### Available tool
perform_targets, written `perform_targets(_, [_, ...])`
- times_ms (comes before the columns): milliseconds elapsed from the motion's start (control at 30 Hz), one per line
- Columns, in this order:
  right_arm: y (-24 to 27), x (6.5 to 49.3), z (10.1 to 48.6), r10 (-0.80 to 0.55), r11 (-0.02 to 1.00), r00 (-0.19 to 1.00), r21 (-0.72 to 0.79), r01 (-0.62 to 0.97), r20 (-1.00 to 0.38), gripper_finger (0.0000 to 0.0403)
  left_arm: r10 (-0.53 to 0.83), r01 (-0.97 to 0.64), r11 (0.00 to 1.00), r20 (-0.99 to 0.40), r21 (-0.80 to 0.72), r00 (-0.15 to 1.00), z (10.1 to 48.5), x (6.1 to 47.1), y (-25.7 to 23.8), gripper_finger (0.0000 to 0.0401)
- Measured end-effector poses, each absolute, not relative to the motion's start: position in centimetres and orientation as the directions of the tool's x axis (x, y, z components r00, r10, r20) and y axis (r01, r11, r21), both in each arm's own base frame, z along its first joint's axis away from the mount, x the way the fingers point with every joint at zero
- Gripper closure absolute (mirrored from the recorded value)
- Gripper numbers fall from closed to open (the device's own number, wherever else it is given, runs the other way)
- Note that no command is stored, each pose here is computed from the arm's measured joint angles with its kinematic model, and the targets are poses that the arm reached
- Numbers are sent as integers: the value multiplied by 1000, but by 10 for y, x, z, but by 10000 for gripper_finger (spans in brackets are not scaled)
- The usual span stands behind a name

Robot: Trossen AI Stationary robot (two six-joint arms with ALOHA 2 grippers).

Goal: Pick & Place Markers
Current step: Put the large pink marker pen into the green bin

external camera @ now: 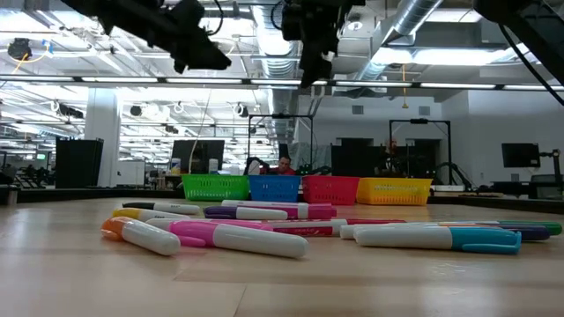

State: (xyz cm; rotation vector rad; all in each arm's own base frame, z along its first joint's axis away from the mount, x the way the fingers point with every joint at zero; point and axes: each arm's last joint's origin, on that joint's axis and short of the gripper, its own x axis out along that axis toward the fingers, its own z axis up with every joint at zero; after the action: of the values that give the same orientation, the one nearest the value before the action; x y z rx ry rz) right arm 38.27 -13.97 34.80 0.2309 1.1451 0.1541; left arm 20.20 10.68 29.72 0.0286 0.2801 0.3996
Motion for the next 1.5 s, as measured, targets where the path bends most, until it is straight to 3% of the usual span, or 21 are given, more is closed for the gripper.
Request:
perform_targets(300, [-71,407,348,124,990,388,141,15,-913,148,227,-236,972,-339,16,913,281,196,65,302])
perform_targets(600, [12,420,348,14,996,431,50,72,-902,148,32,-62,994,-292,-93,956,273,178,19,302])
perform_targets(767, [62,419,322,-79,992,386,-36,118,-919,148,-90,59,991,-280,-117,956,271,173,-4,302])
perform_targets(933, [110,412,282,-129,991,340,-114,65,-932,148,-195,159,977,-298,-140,934,267,174,-25,301])
perform_targets(1300, [123,398,189,-149,989,290,-148,26,-945,148,-159,123,985,-361,-123,919,248,192,-67,267])
perform_targets(1500, [126,402,179,-6,1000,341,-15,-25,-940,148,-132,72,985,-413,-156,901,235,201,-75,265])
